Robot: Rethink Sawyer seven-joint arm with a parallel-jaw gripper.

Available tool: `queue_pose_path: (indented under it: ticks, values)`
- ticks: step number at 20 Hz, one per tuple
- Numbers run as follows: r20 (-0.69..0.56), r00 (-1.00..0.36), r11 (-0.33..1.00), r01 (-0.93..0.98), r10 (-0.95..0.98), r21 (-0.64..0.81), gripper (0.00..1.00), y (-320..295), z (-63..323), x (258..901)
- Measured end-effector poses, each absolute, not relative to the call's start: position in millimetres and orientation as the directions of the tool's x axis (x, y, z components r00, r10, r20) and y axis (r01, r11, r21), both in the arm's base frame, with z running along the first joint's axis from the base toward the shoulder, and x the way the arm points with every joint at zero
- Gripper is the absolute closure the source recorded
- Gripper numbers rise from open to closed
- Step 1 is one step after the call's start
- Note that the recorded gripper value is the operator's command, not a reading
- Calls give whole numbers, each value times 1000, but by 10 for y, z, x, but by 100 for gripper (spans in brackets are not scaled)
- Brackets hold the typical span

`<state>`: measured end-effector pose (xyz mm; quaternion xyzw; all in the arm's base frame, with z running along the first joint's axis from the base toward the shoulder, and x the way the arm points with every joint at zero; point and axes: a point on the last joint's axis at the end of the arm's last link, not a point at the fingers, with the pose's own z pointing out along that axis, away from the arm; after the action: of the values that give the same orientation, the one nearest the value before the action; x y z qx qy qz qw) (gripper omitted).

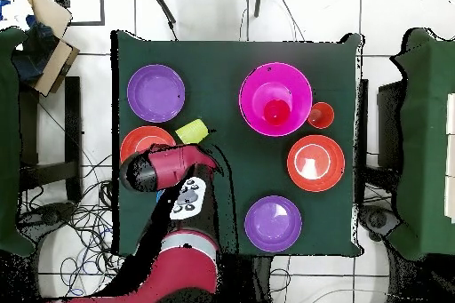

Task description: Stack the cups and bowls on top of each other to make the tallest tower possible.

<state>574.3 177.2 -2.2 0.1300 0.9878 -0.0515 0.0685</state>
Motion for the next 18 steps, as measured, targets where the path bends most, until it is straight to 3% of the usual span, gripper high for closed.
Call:
queue_pose_path:
  ticks: [18]
  values:
    - [-184,-935,941,325,304,-97,0,1394,-77,5996]
